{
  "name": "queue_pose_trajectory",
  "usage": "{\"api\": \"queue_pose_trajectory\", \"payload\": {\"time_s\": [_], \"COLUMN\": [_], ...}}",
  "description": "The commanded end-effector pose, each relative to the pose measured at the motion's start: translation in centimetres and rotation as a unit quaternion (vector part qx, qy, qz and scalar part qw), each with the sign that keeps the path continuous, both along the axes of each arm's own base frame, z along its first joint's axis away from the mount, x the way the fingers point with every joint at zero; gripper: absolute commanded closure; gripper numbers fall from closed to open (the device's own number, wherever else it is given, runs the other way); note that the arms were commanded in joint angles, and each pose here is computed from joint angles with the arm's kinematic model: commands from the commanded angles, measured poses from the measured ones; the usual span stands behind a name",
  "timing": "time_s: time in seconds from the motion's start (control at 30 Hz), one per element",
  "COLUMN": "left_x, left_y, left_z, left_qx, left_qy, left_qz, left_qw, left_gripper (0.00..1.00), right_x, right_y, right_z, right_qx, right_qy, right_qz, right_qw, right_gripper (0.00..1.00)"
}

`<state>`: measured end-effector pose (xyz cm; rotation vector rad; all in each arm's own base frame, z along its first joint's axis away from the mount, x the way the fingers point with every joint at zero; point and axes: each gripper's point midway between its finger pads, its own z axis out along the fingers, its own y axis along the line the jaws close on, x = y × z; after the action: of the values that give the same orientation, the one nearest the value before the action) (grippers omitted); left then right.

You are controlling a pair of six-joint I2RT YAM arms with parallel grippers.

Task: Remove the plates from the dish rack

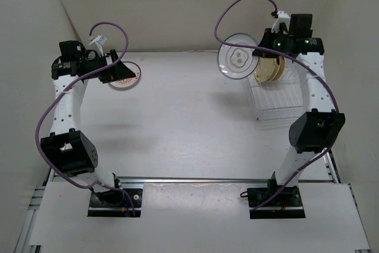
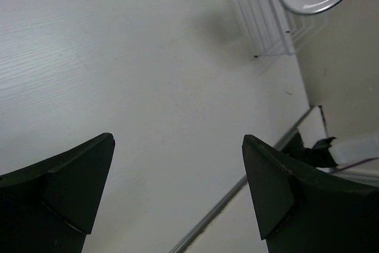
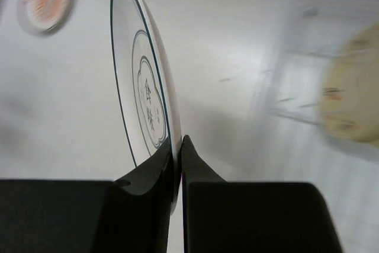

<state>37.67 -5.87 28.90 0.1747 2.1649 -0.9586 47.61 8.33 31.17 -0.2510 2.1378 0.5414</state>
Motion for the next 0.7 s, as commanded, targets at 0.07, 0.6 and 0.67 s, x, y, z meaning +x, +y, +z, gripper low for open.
{"api": "queue_pose_trajectory", "payload": {"time_s": [0.07,0.6,0.67], "left_x": [-0.3,0.2,0.3], "left_y": [-2.6,-8.4,-8.3], "left_z": [0.1,-2.7,-3.1], "left_qx": [-0.089,-0.130,-0.131], "left_qy": [0.032,0.096,0.100], "left_qz": [-0.051,-0.130,-0.129], "left_qw": [0.994,0.978,0.978], "left_gripper": [0.00,0.00,0.00], "right_x": [-9.1,-12.2,-11.8], "right_y": [10.9,20.6,21.1], "right_z": [-1.5,-7.3,-7.9], "right_qx": [0.206,0.283,0.284], "right_qy": [0.119,0.263,0.271], "right_qz": [0.267,0.388,0.387], "right_qw": [0.934,0.837,0.834], "right_gripper": [1.00,1.00,1.00]}}
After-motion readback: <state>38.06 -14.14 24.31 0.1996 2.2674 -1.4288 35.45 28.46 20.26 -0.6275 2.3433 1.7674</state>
